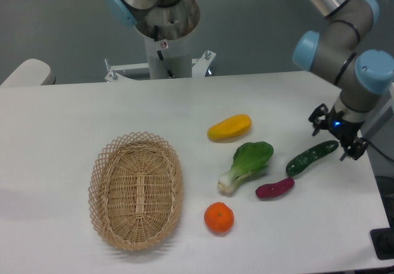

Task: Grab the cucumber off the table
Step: 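Lower the open gripper over the green cucumber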

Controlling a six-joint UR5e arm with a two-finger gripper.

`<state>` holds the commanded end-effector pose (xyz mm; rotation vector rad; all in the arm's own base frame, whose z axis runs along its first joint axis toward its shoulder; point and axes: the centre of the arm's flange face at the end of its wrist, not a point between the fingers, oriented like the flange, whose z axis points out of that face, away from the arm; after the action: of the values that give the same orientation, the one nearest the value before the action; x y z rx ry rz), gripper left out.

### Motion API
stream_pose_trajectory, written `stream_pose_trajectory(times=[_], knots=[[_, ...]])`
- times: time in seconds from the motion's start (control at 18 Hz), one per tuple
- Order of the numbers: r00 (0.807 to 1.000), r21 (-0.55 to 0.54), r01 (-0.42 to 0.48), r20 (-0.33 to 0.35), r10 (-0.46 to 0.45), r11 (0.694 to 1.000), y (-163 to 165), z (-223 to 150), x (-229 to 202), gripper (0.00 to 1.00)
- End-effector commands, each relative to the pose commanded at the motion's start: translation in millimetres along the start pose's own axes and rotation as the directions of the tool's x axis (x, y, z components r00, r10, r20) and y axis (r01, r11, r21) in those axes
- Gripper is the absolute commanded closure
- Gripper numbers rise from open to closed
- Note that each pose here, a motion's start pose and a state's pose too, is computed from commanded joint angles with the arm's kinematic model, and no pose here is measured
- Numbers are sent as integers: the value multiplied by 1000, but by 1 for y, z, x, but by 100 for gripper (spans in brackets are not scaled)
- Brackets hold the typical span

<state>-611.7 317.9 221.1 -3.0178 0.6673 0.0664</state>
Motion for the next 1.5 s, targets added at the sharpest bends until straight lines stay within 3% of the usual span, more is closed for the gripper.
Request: stream_pose_trajectory(times=[0.28, 0.5, 0.67, 0.94, 1.0, 1.17, 1.22, 1.28, 1.5], knots=[[1000, -74, -2, -10, 1, 997, 4, 12, 8, 0], [1000, -75, 7, -25, -9, 997, -3, 18, 13, 0], [998, -74, 65, -18, -67, 995, -9, 26, 16, 0], [998, -75, 64, -6, -65, 995, -13, 35, 21, 0], [998, -75, 62, -6, -63, 995, -13, 35, 21, 6], [998, -77, 57, -1, -57, 995, -13, 33, 19, 50], [999, -77, 53, -1, -54, 996, -13, 33, 19, 60], [999, -79, 51, 2, -51, 996, -13, 32, 18, 67], [999, -79, 46, 18, -45, 996, -13, 23, 13, 75]])
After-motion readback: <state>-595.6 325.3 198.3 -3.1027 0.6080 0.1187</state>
